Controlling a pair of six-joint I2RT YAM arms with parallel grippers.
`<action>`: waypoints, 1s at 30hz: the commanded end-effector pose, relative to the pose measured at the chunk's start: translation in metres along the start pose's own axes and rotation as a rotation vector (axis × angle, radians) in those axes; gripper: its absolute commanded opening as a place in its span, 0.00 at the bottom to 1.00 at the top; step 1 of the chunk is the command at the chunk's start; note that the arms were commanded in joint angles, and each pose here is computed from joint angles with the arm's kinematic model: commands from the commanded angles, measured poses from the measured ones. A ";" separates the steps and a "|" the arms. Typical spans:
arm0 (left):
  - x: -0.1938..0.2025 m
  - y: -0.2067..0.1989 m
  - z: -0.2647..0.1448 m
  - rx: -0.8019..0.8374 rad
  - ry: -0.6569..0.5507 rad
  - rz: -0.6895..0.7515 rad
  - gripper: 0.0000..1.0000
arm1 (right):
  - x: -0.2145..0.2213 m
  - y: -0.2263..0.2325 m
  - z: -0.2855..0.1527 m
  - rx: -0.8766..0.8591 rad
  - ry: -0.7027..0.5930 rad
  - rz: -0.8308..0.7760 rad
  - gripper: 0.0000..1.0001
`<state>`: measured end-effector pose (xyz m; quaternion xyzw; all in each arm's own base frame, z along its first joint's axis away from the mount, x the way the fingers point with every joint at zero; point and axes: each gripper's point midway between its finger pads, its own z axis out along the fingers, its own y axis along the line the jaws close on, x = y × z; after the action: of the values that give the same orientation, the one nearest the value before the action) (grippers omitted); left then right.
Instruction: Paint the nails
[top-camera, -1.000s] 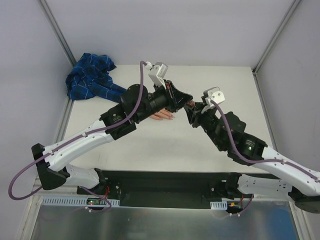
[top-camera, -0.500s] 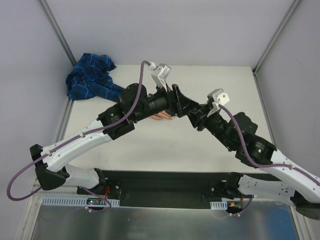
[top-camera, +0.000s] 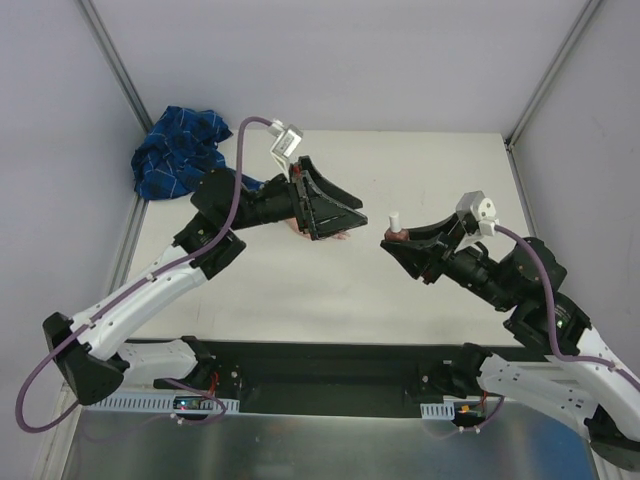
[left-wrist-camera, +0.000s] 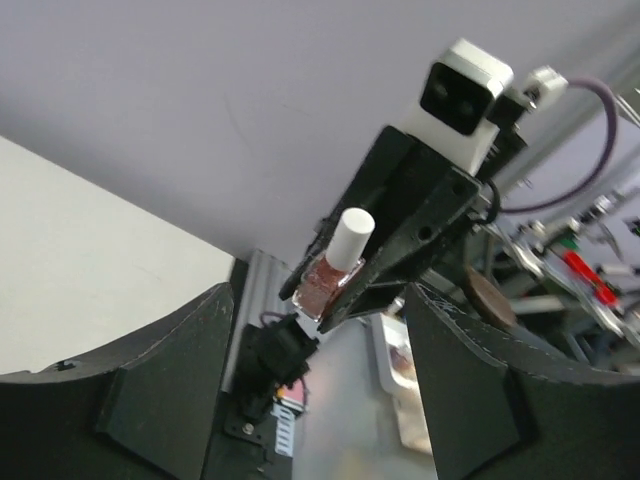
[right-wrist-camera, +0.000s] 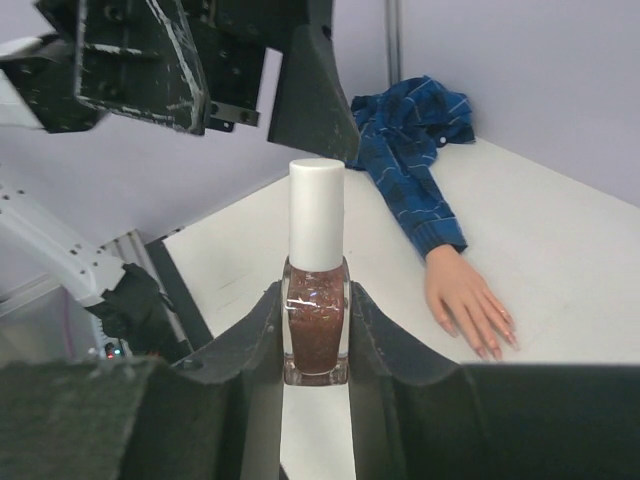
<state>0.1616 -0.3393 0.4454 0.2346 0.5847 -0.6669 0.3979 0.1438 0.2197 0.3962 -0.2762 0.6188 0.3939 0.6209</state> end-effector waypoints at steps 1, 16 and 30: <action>0.010 -0.043 0.002 0.278 0.134 0.006 0.67 | -0.010 0.027 -0.004 -0.150 -0.005 0.089 0.00; 0.008 -0.048 0.014 0.354 0.147 0.061 0.50 | -0.003 0.028 0.013 -0.194 0.041 0.118 0.00; 0.015 -0.025 0.030 0.140 0.152 0.103 0.00 | -0.010 0.008 0.017 -0.097 0.012 0.123 0.00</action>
<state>0.1428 -0.3692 0.4424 0.3339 0.5439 -0.7005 0.3194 0.1355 0.2433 0.3776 -0.2990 0.6398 0.4651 0.5338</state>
